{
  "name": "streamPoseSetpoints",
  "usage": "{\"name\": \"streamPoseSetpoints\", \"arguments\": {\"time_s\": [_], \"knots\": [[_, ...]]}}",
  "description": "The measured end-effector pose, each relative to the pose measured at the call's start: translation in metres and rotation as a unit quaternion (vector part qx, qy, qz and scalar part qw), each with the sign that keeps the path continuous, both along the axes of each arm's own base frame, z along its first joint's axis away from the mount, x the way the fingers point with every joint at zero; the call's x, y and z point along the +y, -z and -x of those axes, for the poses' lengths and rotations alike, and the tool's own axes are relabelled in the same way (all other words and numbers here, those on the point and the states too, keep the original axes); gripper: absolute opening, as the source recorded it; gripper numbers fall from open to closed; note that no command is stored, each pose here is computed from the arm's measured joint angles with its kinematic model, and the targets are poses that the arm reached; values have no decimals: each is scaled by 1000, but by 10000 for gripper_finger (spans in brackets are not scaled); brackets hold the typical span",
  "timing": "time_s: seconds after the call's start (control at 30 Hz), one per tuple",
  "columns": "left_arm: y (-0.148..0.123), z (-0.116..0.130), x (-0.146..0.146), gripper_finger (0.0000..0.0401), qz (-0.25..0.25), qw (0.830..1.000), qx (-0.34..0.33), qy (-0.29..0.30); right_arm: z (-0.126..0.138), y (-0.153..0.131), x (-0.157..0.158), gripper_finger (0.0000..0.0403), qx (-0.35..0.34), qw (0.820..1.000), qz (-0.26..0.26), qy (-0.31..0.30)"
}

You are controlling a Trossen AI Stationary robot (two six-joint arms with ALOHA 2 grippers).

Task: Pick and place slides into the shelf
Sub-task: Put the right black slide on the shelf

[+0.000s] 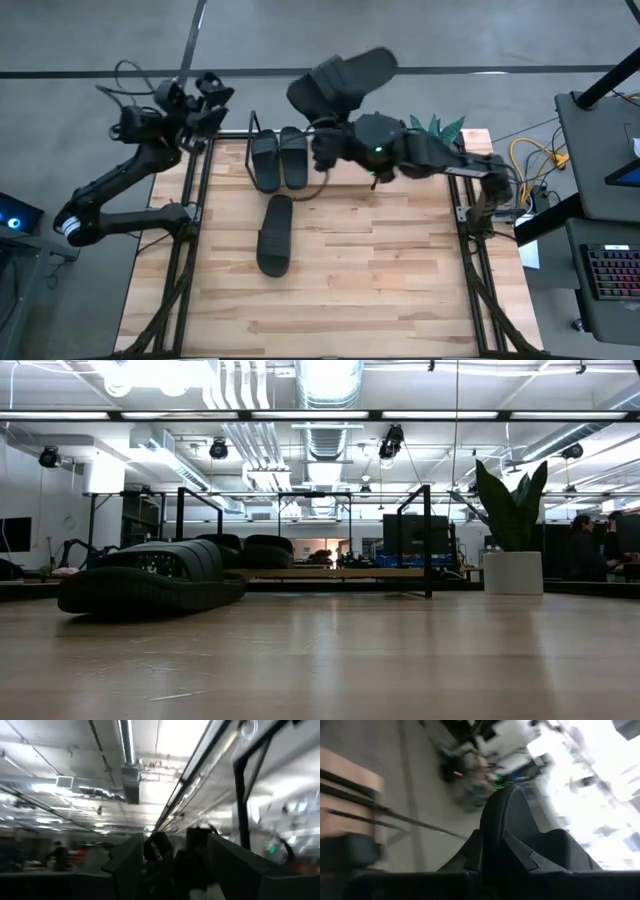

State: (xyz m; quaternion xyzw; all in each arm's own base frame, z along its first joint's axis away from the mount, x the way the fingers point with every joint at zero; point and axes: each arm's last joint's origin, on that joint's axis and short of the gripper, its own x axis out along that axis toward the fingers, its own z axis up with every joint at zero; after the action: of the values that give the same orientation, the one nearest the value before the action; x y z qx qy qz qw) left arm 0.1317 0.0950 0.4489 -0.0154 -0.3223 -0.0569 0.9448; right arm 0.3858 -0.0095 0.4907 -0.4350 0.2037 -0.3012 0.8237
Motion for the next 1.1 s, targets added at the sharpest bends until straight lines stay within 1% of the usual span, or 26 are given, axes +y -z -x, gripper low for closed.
{"name": "streamPoseSetpoints", "arguments": {"time_s": [0.07,0.13,0.2,0.27,0.37,0.47,0.63,0.83,0.93,1.1], "knots": [[-3,5,-5,207,-41,998,20,-41,13,-4,2,33,-19,998,-59,-33],[-5,9,-9,207,-82,991,55,-89,24,-9,3,33,-31,992,-103,-62],[-8,12,-13,207,-120,980,92,-127,32,-13,5,31,-41,987,-127,-86],[-13,14,-15,207,-149,968,125,-156,35,-16,6,30,-49,983,-142,-101],[-22,15,-18,207,-187,955,145,-179,37,-17,7,30,-52,978,-157,-123],[-31,13,-19,207,-210,950,147,-180,35,-15,8,30,-50,973,-174,-144],[-36,2,-17,207,-249,943,161,-153,34,-14,4,30,-57,963,-207,-164],[-25,-20,-11,207,-278,930,207,-118,34,-12,0,30,-56,952,-237,-186],[-21,-30,-10,207,-296,926,214,-100,34,-10,-2,30,-53,946,-255,-194],[-17,-43,-3,207,-312,918,225,-98,33,-10,-1,30,-54,938,-273,-206]]}}
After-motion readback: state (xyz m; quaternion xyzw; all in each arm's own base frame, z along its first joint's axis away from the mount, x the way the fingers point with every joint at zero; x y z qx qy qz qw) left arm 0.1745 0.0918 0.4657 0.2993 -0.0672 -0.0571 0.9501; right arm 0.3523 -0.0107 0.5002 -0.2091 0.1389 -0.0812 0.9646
